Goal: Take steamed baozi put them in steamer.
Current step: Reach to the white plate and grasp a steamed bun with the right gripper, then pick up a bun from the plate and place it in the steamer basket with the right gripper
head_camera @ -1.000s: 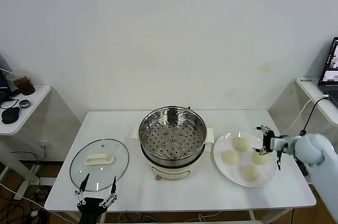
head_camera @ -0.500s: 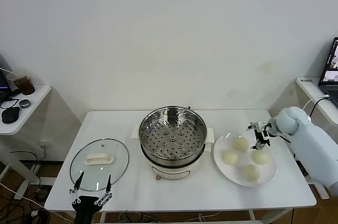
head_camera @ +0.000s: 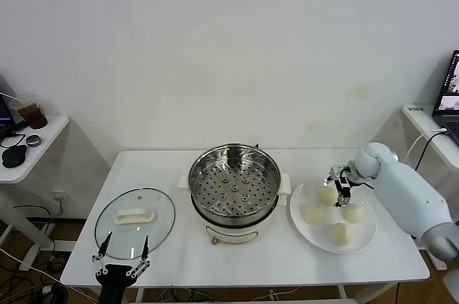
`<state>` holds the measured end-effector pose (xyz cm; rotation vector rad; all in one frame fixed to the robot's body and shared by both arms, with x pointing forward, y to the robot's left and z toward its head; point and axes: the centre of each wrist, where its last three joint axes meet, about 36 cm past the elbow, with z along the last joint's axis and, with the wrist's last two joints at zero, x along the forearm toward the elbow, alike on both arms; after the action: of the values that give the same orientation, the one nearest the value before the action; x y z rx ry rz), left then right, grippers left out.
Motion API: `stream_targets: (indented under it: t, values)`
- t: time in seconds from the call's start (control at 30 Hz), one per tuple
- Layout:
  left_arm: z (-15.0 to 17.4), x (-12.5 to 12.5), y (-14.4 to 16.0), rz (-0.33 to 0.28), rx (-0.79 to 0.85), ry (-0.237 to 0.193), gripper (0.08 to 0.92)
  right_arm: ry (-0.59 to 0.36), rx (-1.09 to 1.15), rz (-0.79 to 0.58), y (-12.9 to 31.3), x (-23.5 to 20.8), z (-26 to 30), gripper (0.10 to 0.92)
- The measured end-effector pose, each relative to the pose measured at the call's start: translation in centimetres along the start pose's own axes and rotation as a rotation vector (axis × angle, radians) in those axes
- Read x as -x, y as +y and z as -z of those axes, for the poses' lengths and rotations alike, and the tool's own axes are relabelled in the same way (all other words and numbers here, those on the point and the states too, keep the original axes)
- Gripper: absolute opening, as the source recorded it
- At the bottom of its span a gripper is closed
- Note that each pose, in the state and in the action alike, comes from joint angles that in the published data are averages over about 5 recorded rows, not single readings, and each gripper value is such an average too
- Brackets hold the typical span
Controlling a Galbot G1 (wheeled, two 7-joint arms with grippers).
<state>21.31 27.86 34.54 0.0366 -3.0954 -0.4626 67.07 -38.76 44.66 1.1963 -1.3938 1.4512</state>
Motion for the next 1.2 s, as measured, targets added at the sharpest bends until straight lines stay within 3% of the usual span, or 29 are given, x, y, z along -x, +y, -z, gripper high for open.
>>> stream_targets:
  t: [0.37,0.63,0.87,1.2]
  values:
    - [0.0,-0.1,0.0,0.004,0.002,-0.008,0.823,0.019,-0.015,0.0,-0.9,0.3,1.0,0.564]
    - [0.0,-0.1,0.1,0.008,0.005,-0.011,0.823,0.026,-0.019,0.002,-1.3,-0.6,0.9,0.469]
    - [0.1,0.0,0.2,0.005,0.007,-0.016,0.823,0.002,-0.029,-0.029,-2.3,-3.9,0.8,0.467]
    - [0.5,0.6,0.6,-0.005,0.012,-0.038,0.823,-0.111,-0.161,-0.14,-7.1,-15.1,4.4,0.483]
